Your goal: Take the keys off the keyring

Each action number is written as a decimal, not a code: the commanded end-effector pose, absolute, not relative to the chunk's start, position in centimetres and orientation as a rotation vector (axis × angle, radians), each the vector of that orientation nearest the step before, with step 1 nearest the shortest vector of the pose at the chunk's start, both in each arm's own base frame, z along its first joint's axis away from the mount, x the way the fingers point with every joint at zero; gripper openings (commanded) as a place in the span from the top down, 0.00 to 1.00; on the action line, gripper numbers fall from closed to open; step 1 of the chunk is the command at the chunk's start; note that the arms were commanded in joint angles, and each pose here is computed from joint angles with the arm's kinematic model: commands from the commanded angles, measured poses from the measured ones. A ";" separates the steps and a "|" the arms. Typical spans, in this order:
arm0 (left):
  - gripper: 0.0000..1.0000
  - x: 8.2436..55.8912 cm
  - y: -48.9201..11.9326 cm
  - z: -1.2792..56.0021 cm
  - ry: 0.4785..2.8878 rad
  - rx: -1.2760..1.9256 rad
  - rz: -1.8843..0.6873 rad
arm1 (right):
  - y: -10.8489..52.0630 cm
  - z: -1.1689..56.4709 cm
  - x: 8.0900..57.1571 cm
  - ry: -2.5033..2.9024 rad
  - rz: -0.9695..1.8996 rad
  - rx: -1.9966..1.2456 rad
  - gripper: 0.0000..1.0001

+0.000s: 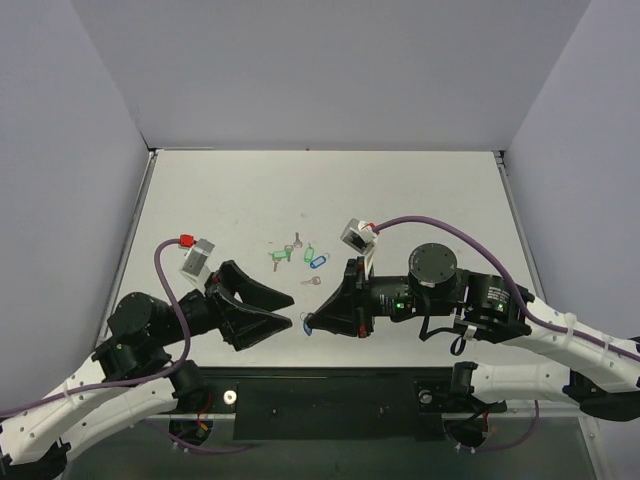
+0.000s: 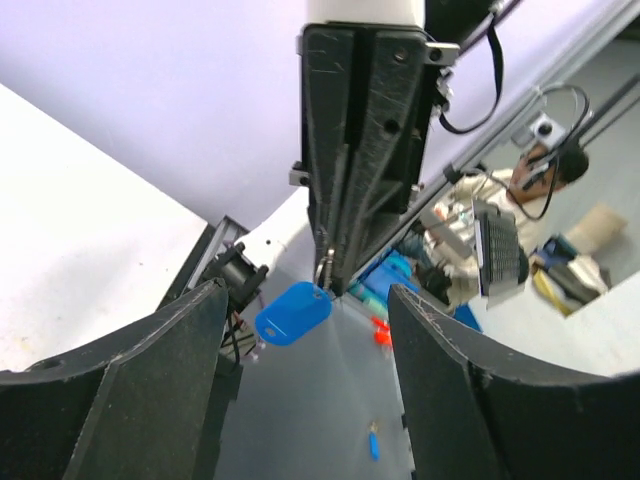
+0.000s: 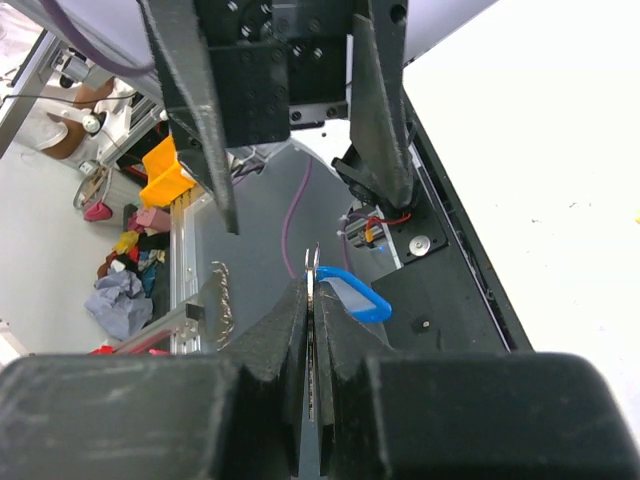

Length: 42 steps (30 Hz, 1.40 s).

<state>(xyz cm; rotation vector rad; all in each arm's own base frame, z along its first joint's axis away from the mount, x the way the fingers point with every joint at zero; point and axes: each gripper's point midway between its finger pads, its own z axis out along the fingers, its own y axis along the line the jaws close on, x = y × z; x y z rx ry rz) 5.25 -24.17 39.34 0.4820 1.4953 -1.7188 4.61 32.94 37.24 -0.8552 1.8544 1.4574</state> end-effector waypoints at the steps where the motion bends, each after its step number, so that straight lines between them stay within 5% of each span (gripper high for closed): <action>1: 0.25 6.2 -22.4 44.5 1.206 0.276 -1.830 | 33.1 40.9 5.2 1.726 1.485 -0.805 1.00; 42: 0.77 5.8 -24.5 42.6 1.272 0.349 -1.885 | 34.9 42.1 5.3 1.706 1.541 -0.783 1.00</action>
